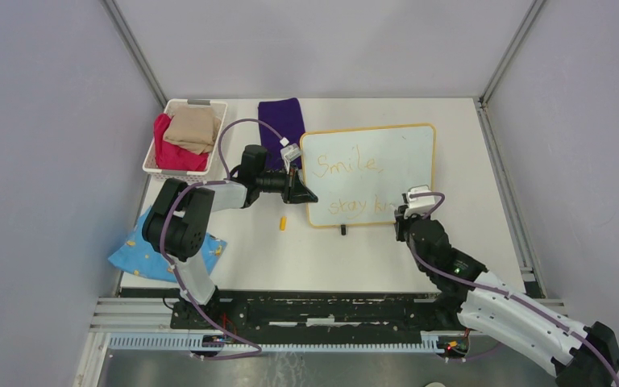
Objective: Write a sentence on the whiteboard
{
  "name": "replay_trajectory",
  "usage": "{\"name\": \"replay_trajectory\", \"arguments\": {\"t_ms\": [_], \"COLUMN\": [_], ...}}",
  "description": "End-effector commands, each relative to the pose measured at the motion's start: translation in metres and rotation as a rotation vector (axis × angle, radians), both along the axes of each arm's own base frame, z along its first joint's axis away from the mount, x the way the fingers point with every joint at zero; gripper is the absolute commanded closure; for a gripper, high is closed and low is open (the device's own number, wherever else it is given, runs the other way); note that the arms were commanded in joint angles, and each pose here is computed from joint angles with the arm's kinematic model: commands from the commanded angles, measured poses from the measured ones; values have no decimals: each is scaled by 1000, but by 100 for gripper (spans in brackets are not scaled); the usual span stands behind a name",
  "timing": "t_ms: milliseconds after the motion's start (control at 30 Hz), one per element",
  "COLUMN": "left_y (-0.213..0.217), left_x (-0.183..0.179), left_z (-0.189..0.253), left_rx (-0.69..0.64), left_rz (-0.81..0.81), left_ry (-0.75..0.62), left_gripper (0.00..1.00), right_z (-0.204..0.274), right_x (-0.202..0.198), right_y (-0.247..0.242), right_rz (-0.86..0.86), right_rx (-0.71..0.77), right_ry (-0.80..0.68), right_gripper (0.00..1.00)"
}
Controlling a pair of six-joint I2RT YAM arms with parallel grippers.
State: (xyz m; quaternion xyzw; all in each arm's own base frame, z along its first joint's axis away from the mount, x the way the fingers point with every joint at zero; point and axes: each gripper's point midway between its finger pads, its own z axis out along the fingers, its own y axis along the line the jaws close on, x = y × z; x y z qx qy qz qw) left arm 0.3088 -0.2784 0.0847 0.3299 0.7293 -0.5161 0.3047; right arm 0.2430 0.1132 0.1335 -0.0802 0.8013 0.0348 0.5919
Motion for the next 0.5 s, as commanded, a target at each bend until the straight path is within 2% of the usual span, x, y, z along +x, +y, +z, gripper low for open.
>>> {"name": "replay_trajectory", "arguments": {"t_ms": [0, 233, 467], "left_y": [18, 18, 18], "left_x": [-13, -14, -14], "left_z": [-84, -84, -84], "left_rx": [270, 270, 272], "left_rz": [80, 79, 79], "left_ry": [72, 73, 73], "left_gripper": [98, 98, 98], "right_z": [-13, -23, 0], "right_x": [-4, -10, -2], "right_y": [-1, -4, -2], "right_rz": [-5, -3, -20], "right_rx": [30, 36, 44], "right_ry": [26, 47, -1], "right_gripper": [100, 100, 100]}}
